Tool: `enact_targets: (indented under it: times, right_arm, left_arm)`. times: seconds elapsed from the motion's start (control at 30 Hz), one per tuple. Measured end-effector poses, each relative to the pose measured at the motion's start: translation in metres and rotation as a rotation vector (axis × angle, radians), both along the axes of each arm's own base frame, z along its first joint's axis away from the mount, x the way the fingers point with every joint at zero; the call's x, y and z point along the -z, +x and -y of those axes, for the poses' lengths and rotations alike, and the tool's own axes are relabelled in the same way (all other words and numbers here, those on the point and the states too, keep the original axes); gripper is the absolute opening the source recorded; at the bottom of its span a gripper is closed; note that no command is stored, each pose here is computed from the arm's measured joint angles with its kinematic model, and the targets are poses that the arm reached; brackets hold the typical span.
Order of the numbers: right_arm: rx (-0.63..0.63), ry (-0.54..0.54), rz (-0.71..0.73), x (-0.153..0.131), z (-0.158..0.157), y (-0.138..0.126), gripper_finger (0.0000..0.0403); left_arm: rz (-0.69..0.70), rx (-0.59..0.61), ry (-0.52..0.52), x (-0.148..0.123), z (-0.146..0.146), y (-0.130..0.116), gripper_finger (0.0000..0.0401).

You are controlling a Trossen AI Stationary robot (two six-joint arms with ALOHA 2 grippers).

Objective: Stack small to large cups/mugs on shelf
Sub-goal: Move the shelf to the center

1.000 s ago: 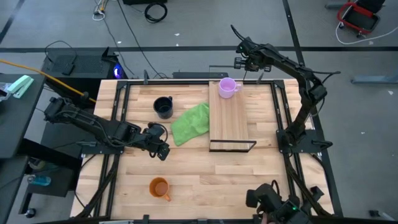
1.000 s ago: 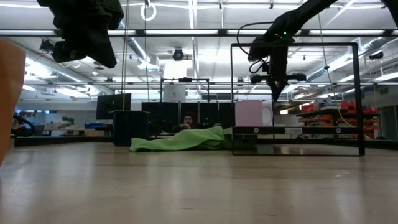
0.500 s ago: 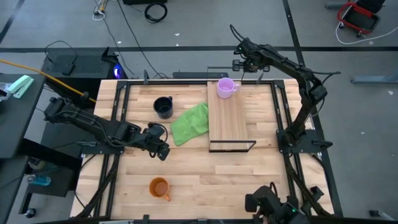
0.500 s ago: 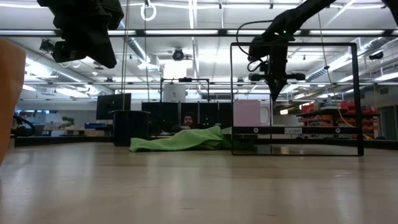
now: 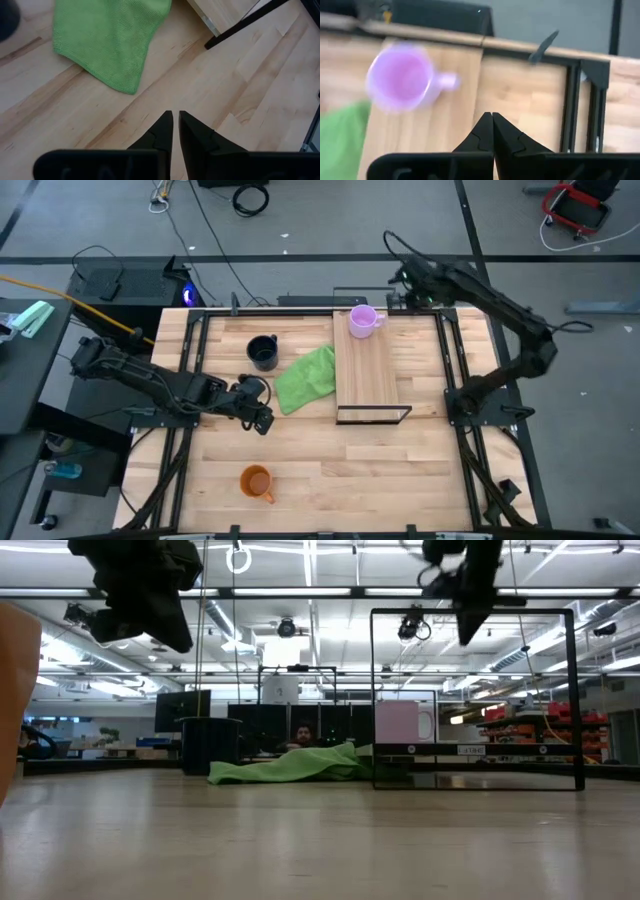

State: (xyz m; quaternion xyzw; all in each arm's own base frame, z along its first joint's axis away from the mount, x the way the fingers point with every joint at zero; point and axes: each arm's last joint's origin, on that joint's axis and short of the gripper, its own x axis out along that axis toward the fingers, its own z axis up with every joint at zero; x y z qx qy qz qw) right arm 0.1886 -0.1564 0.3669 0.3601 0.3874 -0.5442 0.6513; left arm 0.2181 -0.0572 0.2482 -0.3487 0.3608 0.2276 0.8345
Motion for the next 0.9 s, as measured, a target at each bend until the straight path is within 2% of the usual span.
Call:
enact_targets:
  times: [0.17,0.37,0.47,0.6,0.77,0.9]
  right_arm:
    - [-0.070,-0.006,0.025,-0.007,-0.074,-0.012,0.0000]
    - [-0.044,0.089,0.114,0.026,-0.140,-0.033,0.0000]
    - [-0.020,0.128,0.094,0.048,-0.161,-0.038,0.0000]
    - [-0.050,0.219,0.024,0.075,-0.184,-0.038,0.0000]
    - [-0.105,0.285,0.091,0.087,-0.206,-0.031,0.0000]
    - [-0.113,0.297,0.099,0.091,-0.216,-0.027,0.0000]
  left_arm:
    - [-0.002,-0.010,0.010,0.000,-0.005,0.001,0.0035]
    - [-0.004,-0.022,0.018,0.000,-0.010,0.002,0.0042]
    - [-0.004,-0.029,0.018,0.000,-0.011,0.003,0.0043]
    - [-0.005,-0.024,0.010,0.000,-0.011,0.003,0.0043]
    - [-0.007,-0.019,0.000,0.000,-0.011,0.003,0.0043]
    - [-0.007,-0.022,-0.003,0.000,-0.011,0.003,0.0039]
